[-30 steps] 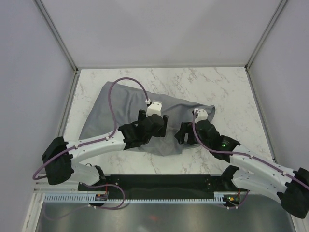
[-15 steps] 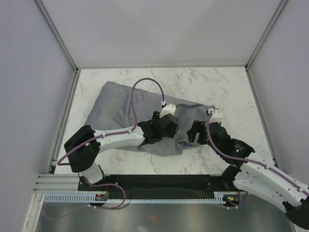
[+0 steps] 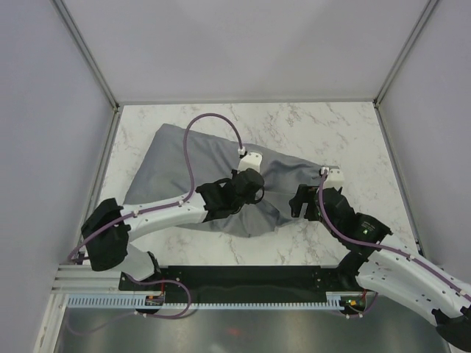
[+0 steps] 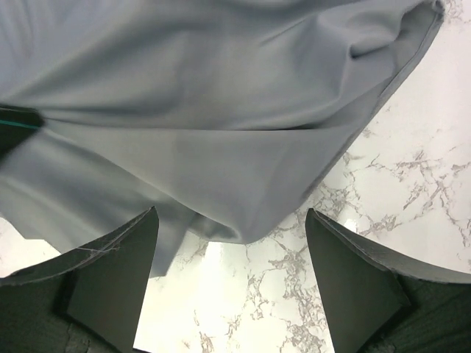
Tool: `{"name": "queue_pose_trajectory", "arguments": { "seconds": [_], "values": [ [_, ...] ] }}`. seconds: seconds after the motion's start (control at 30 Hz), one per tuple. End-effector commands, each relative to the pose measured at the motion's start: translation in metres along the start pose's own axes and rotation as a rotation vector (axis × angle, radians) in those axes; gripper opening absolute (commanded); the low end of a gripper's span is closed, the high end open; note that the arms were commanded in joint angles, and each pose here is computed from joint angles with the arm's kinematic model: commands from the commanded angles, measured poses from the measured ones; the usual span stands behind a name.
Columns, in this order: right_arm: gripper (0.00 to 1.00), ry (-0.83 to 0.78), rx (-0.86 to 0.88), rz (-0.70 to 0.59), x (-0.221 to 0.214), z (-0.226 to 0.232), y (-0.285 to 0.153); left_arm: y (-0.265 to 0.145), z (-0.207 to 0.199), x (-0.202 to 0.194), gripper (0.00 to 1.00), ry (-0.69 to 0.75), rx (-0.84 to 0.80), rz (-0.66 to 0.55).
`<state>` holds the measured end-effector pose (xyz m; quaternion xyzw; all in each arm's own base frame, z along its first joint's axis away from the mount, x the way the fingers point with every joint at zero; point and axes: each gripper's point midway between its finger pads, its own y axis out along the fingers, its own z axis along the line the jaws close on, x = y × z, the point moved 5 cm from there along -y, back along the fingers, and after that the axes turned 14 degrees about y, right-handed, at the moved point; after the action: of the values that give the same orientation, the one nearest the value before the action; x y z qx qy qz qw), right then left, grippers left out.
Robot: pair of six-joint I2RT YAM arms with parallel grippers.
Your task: Remove the pillowcase from the pillow
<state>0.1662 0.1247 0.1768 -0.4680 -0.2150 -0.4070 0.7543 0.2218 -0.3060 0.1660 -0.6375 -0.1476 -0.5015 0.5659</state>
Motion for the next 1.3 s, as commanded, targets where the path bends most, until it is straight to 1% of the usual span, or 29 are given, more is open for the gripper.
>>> {"name": "queue_pose_trajectory", "arguments": {
  "seconds": [0.0,0.03,0.07,0.1,0.17,0.2,0.33,0.37,0.4,0.47,0.53,0.63,0.7,0.83,0.93,0.97,1.0,1.03,1.07,1.13,1.17,1.27],
  "values": [
    [0.89,0.010,-0.001,-0.049,0.015,0.005,-0.005,-0.030,0.025,0.034,0.10,-0.024,0.072,-0.119],
    [0.89,0.011,-0.002,-0.050,0.016,0.006,-0.005,-0.037,0.029,0.040,0.08,-0.035,0.074,-0.141],
    [0.89,0.008,-0.001,-0.053,0.016,0.006,-0.005,-0.041,0.033,0.042,0.04,-0.038,0.080,-0.150],
    [0.89,0.007,-0.002,-0.056,0.017,0.006,-0.006,-0.043,0.039,0.044,0.02,-0.044,0.092,-0.157],
    [0.90,0.002,-0.010,-0.065,0.020,0.005,-0.006,-0.051,0.050,0.050,0.02,-0.061,0.106,-0.180],
    [0.90,0.001,-0.015,-0.067,0.020,0.005,-0.006,-0.051,0.060,0.051,0.02,-0.076,0.126,-0.179],
    [0.92,-0.010,-0.016,-0.076,0.024,0.007,-0.007,-0.069,0.095,0.063,0.02,-0.159,0.155,-0.235],
    [0.92,-0.011,-0.019,-0.075,0.024,0.007,-0.006,-0.070,0.103,0.063,0.02,-0.173,0.165,-0.241],
    [0.92,-0.017,-0.021,-0.068,0.023,0.008,-0.005,-0.076,0.119,0.066,0.02,-0.210,0.183,-0.262],
    [0.92,-0.027,-0.021,-0.052,0.018,0.007,0.000,-0.077,0.133,0.063,0.02,-0.235,0.194,-0.265],
    [0.92,-0.031,-0.012,-0.033,0.013,0.009,0.006,-0.073,0.149,0.058,0.02,-0.256,0.203,-0.252],
    [0.92,-0.040,0.008,0.002,-0.002,0.008,0.018,-0.061,0.161,0.036,0.02,-0.256,0.238,-0.184],
    [0.91,-0.029,0.051,-0.003,-0.003,0.015,0.023,-0.053,0.164,0.018,0.02,-0.261,0.250,-0.125],
    [0.88,-0.029,0.139,0.026,-0.012,0.028,0.032,-0.041,0.158,-0.003,0.02,-0.257,0.224,-0.056],
    [0.83,-0.014,0.214,0.099,-0.024,0.040,0.037,-0.034,0.154,-0.013,0.02,-0.244,0.207,-0.017],
    [0.82,-0.001,0.231,0.137,-0.031,0.042,0.038,-0.031,0.152,-0.016,0.04,-0.236,0.202,-0.004],
    [0.82,0.012,0.253,0.139,-0.033,0.045,0.039,-0.029,0.152,-0.017,0.09,-0.223,0.198,0.005],
    [0.82,0.016,0.247,0.159,-0.041,0.039,0.041,-0.028,0.151,-0.018,0.16,-0.218,0.192,0.008],
    [0.81,0.026,0.251,0.170,-0.045,0.038,0.042,-0.027,0.150,-0.020,0.28,-0.211,0.186,0.016],
    [0.81,0.048,0.259,0.207,-0.057,0.033,0.044,-0.028,0.146,-0.019,0.42,-0.198,0.170,0.009],
    [0.79,0.054,0.260,0.222,-0.062,0.031,0.044,-0.029,0.145,-0.019,0.57,-0.192,0.167,0.004],
    [0.77,0.089,0.284,0.267,-0.077,0.028,0.045,-0.035,0.140,-0.013,0.76,-0.159,0.170,-0.026]
  ]
}}
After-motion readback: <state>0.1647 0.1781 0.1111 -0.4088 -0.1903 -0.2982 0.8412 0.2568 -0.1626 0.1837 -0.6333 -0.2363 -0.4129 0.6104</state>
